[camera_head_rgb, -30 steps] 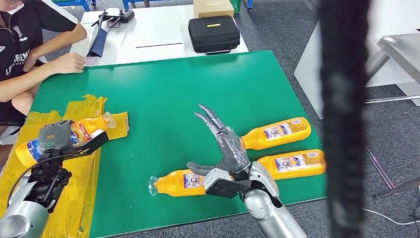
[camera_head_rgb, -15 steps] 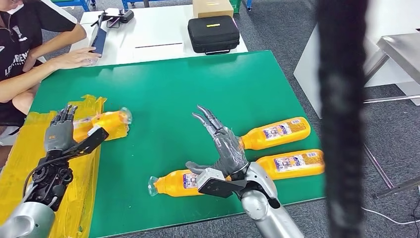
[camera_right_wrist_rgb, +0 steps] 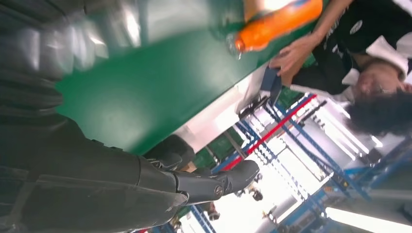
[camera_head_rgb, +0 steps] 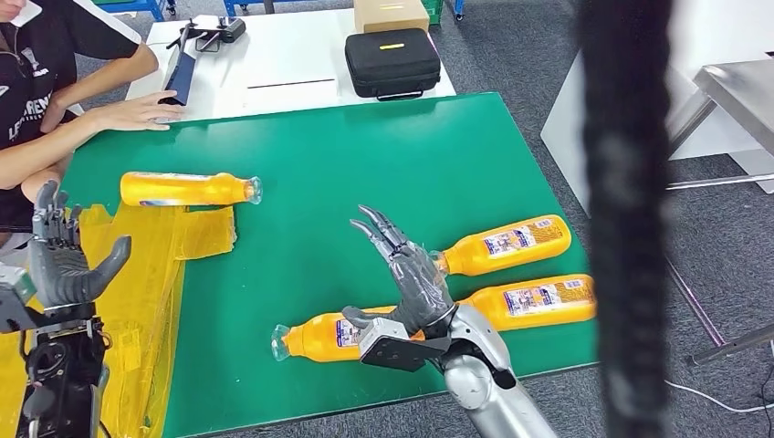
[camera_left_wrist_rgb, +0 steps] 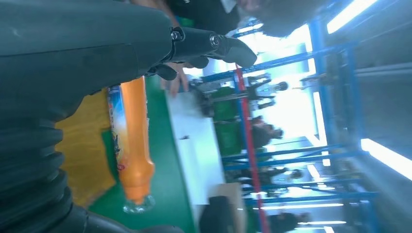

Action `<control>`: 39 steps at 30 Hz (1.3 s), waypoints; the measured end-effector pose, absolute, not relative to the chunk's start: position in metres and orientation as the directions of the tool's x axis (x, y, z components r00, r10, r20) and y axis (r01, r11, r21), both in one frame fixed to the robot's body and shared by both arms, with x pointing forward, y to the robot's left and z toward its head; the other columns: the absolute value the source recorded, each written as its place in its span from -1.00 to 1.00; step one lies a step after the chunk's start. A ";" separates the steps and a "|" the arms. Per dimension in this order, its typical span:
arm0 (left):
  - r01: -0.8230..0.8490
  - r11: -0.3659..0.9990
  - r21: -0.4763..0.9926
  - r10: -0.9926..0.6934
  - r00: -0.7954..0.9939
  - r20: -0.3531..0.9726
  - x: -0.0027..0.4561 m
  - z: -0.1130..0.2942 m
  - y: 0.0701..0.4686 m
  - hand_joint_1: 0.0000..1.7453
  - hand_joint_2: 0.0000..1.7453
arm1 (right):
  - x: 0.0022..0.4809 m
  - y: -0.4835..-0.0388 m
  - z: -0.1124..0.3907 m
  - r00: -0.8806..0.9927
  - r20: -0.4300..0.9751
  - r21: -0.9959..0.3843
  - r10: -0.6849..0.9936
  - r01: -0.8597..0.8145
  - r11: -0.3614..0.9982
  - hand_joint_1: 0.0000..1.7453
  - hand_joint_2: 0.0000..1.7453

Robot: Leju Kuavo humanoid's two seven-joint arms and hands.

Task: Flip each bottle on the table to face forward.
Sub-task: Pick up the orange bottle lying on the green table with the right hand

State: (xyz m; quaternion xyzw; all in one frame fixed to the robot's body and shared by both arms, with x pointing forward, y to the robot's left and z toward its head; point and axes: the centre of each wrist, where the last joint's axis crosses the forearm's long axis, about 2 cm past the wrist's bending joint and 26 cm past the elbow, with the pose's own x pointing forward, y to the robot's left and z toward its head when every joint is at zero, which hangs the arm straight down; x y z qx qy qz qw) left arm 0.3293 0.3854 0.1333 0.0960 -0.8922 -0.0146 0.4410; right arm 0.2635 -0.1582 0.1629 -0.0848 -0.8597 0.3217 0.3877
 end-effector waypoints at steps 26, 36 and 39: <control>-0.167 0.983 0.073 -0.168 -0.674 0.719 0.301 0.149 0.372 -1.00 1.00 | 0.248 -0.175 0.132 -0.722 0.517 -0.853 0.460 -0.392 0.343 -1.00 1.00; -0.165 0.983 0.076 -0.168 -0.667 0.726 0.298 0.146 0.371 -1.00 1.00 | 0.241 -0.183 0.124 -0.701 0.497 -0.867 0.511 -0.386 0.315 -1.00 1.00; -0.165 0.983 0.076 -0.168 -0.666 0.727 0.298 0.145 0.371 -1.00 1.00 | 0.241 -0.184 0.124 -0.696 0.483 -0.875 0.531 -0.373 0.307 -1.00 1.00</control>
